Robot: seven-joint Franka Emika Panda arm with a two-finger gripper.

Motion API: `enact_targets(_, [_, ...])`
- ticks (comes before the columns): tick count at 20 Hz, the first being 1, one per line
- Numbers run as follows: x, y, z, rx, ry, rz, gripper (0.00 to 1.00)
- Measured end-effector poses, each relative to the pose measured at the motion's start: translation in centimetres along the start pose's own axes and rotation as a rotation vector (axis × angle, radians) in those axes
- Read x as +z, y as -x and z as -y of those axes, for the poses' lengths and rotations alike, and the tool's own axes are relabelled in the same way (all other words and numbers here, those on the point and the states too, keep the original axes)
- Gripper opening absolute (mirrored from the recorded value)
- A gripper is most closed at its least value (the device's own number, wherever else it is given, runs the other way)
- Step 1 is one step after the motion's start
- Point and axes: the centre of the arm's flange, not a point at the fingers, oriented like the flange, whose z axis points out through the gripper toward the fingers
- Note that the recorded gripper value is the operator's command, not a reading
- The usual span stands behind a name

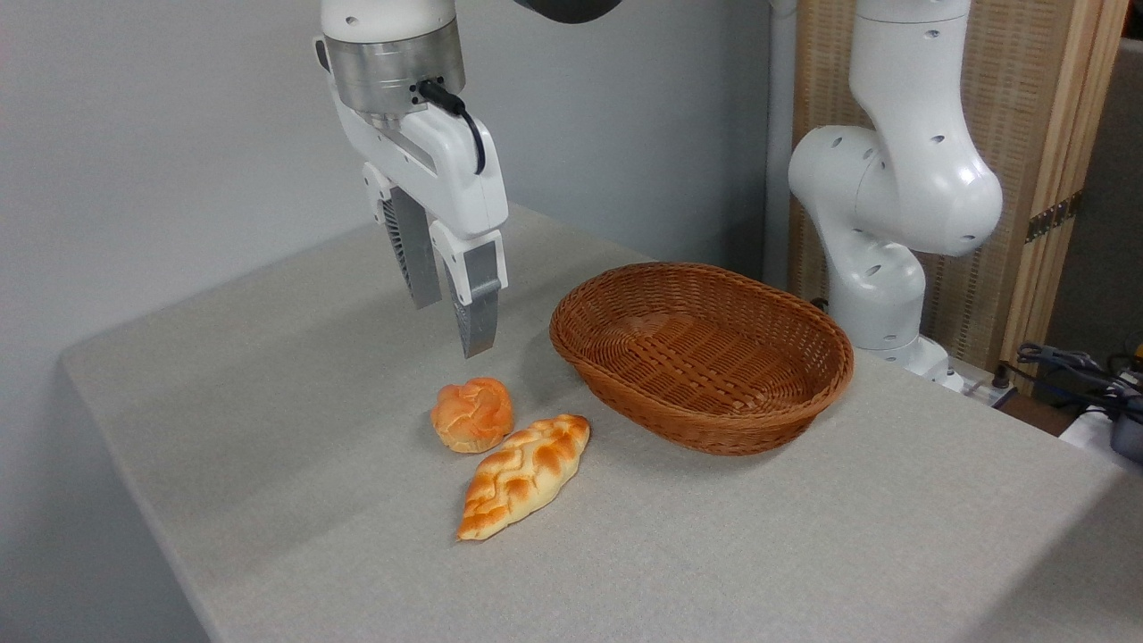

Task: Put bread into the basket
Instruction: 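Lower the open gripper down onto the round orange bread roll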

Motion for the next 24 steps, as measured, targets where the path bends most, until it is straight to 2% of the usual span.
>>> enact_targets(7, [0.1, 0.0, 0.0, 0.001, 0.001, 0.001, 1.0])
enact_targets(16, [1.0, -0.5, -0.7, 0.029, 0.031, 0.03, 1.0])
enact_targets(18, [1.5, -0.6, -0.8, 0.074, 0.04, 0.037, 1.0])
enact_targets(22, [4.2, -1.4, -2.1, 0.257, 0.076, 0.063, 1.0])
enact_targets(24, [5.9, -1.8, -2.4, 0.339, 0.077, 0.061, 1.0])
